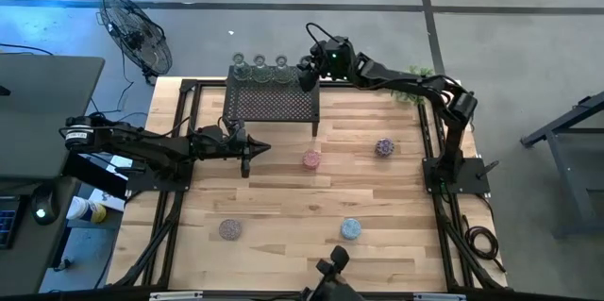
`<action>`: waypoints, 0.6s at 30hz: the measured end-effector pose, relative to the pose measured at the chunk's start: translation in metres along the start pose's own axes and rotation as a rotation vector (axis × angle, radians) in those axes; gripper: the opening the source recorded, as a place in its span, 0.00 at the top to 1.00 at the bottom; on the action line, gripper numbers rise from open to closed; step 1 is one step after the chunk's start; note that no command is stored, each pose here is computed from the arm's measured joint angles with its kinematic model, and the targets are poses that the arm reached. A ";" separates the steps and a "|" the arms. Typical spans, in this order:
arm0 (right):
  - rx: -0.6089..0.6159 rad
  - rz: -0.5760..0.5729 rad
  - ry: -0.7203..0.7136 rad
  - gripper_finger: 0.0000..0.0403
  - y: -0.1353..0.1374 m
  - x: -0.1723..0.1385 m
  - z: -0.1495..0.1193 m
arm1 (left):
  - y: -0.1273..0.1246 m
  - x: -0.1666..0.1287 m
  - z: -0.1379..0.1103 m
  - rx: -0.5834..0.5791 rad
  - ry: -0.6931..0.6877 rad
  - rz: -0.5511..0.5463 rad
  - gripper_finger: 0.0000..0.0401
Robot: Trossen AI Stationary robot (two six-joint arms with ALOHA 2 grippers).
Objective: Pick & Place candle stick holders
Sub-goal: Put the green glass candle holder on the shelf
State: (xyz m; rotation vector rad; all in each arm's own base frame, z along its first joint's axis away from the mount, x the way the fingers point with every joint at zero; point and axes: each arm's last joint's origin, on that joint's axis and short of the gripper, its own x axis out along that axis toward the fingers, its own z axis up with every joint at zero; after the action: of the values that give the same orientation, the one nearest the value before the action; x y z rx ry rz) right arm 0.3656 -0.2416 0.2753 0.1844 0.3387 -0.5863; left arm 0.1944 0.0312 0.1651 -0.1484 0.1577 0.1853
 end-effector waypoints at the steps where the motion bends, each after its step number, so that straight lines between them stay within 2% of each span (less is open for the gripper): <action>1: 0.000 0.000 0.001 0.60 0.000 0.000 0.000 | 0.000 0.000 0.000 0.001 0.001 0.000 0.99; 18: -0.019 0.004 0.005 0.53 0.001 0.000 -0.001 | 0.000 0.000 0.000 0.001 0.001 0.000 0.99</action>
State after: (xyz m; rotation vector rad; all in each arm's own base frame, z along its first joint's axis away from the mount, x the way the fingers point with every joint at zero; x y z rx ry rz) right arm 0.3660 -0.2407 0.2748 0.1680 0.3488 -0.5782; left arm 0.1944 0.0312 0.1650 -0.1472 0.1584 0.1853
